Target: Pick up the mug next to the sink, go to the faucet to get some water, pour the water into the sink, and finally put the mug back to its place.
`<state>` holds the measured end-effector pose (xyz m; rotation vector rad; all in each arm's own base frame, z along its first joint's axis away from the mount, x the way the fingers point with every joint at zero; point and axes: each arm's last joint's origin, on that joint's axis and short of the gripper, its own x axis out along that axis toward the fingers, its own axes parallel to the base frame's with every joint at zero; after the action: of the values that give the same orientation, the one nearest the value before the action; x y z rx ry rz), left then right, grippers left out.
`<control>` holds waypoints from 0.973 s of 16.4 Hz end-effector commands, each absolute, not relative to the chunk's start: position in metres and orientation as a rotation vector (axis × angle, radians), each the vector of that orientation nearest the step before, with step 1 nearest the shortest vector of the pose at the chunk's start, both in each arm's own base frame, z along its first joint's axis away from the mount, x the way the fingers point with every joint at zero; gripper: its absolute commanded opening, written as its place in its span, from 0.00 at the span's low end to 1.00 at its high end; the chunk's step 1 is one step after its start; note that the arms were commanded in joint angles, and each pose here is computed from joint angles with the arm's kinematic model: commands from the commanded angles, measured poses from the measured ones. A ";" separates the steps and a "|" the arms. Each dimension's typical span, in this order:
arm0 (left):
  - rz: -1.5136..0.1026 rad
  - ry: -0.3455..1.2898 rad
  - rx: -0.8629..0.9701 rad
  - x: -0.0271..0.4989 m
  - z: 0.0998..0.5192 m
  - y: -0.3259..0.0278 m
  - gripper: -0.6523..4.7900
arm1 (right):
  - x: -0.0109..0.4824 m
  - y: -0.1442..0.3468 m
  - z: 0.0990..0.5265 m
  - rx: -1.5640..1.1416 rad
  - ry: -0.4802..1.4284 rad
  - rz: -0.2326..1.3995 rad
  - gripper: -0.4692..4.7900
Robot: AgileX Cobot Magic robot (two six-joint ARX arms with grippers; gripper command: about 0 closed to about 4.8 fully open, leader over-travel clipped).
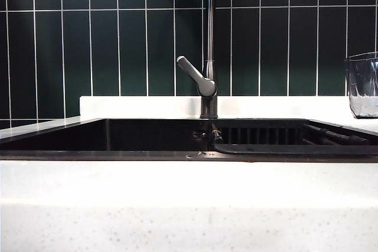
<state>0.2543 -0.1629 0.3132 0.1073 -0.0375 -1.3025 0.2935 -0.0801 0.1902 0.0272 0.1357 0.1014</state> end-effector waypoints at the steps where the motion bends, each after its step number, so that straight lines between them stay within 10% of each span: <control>1: -1.311 -0.050 0.106 0.253 0.315 -0.163 0.11 | 0.297 -0.084 0.196 0.038 0.086 0.091 0.08; 16: -1.310 -0.052 0.110 0.253 0.315 -0.163 0.11 | 0.315 -0.090 0.189 0.111 0.080 0.154 0.08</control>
<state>0.2543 -0.1629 0.3130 0.1076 -0.0374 -1.3025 0.3143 -0.0895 0.1840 0.1159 0.1116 0.1294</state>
